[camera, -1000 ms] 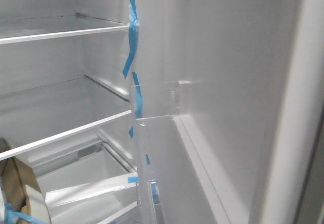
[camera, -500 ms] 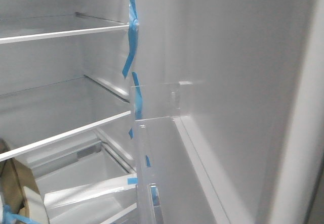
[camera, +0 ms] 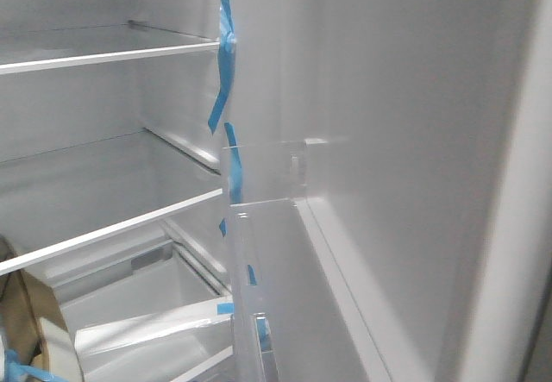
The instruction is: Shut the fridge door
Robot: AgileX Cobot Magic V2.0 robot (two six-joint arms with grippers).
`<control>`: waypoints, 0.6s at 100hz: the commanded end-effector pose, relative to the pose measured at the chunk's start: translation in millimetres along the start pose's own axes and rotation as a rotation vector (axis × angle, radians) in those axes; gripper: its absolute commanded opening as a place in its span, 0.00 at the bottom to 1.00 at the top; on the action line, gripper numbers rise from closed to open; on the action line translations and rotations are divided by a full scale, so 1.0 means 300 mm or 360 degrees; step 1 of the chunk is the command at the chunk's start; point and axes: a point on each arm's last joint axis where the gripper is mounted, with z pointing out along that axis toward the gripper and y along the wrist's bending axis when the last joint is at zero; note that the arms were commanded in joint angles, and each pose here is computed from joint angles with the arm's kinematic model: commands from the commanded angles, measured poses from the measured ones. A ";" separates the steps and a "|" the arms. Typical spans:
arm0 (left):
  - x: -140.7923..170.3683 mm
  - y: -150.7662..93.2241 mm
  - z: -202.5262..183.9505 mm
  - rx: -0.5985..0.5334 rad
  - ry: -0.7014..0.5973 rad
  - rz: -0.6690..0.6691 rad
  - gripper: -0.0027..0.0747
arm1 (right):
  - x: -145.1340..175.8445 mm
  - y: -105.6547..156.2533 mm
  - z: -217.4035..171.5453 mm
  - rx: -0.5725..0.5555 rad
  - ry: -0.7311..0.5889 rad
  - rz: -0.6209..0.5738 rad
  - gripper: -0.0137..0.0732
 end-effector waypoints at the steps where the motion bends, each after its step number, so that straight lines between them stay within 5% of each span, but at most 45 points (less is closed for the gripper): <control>1: 0.013 0.001 0.006 0.0006 -0.0047 -0.0008 0.01 | -0.015 0.000 -0.004 0.0006 -0.0129 -0.0017 0.07; 60: 0.013 0.001 0.006 0.0006 -0.0047 -0.0008 0.01 | -0.038 0.000 -0.006 0.0006 -0.0176 -0.0014 0.07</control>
